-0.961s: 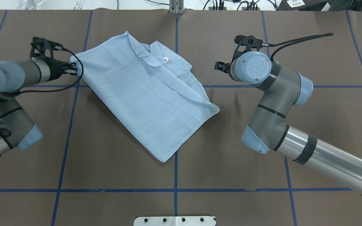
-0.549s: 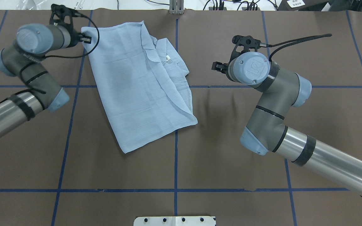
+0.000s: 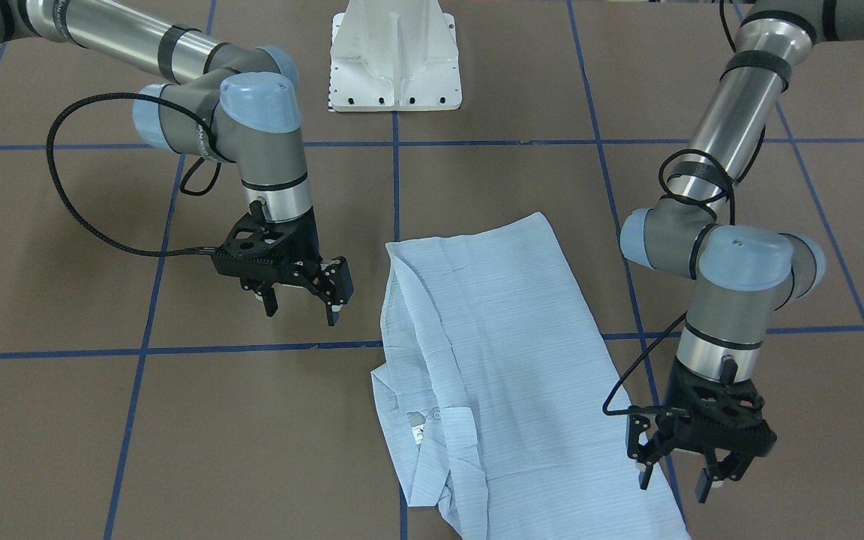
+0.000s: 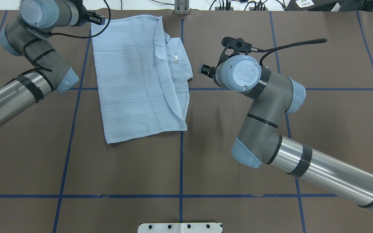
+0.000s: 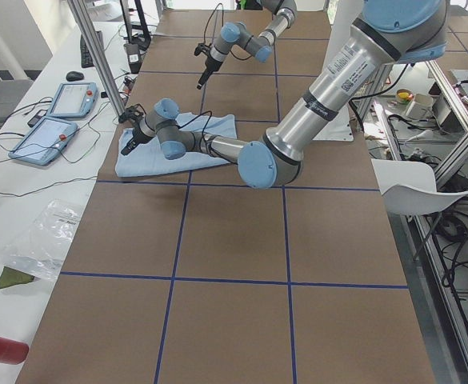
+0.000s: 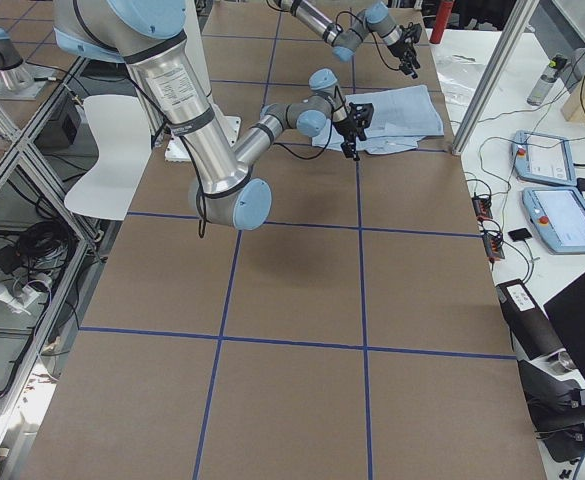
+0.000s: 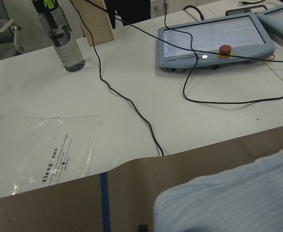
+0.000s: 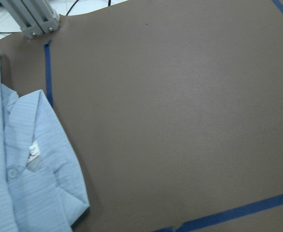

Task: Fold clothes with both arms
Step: 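Reach the right gripper across to the shirt's side edge nearest it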

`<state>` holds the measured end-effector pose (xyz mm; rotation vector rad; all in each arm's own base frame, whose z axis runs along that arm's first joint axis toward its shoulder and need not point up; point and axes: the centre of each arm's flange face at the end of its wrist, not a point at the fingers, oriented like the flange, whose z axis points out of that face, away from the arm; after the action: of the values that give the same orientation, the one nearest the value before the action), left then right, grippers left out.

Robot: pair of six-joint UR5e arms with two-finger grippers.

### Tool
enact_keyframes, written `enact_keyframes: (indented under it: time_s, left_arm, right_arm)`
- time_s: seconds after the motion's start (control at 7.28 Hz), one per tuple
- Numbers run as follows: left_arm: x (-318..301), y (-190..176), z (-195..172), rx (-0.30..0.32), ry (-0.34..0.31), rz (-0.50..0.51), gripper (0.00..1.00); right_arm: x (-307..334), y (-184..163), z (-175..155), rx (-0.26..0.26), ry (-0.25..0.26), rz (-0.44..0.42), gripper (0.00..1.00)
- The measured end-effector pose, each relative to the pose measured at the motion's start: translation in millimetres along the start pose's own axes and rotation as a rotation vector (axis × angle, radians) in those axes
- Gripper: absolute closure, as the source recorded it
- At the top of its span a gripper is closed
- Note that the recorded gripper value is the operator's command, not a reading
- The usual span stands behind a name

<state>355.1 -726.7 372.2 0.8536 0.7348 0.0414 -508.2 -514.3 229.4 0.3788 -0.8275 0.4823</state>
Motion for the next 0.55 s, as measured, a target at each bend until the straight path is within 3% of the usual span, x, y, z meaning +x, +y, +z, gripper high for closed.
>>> enact_keyframes:
  time_s: [0.27, 0.55]
  left_arm:
    - [-12, 17, -26, -0.013, 0.069, 0.017, 0.0]
    - [-15, 24, -37, -0.01, 0.083, 0.015, 0.0]
  right_arm:
    - [-67, 26, -16, -0.033, 0.068, -0.033, 0.0]
    - [-144, 62, 4, -0.009, 0.17, -0.139, 0.0]
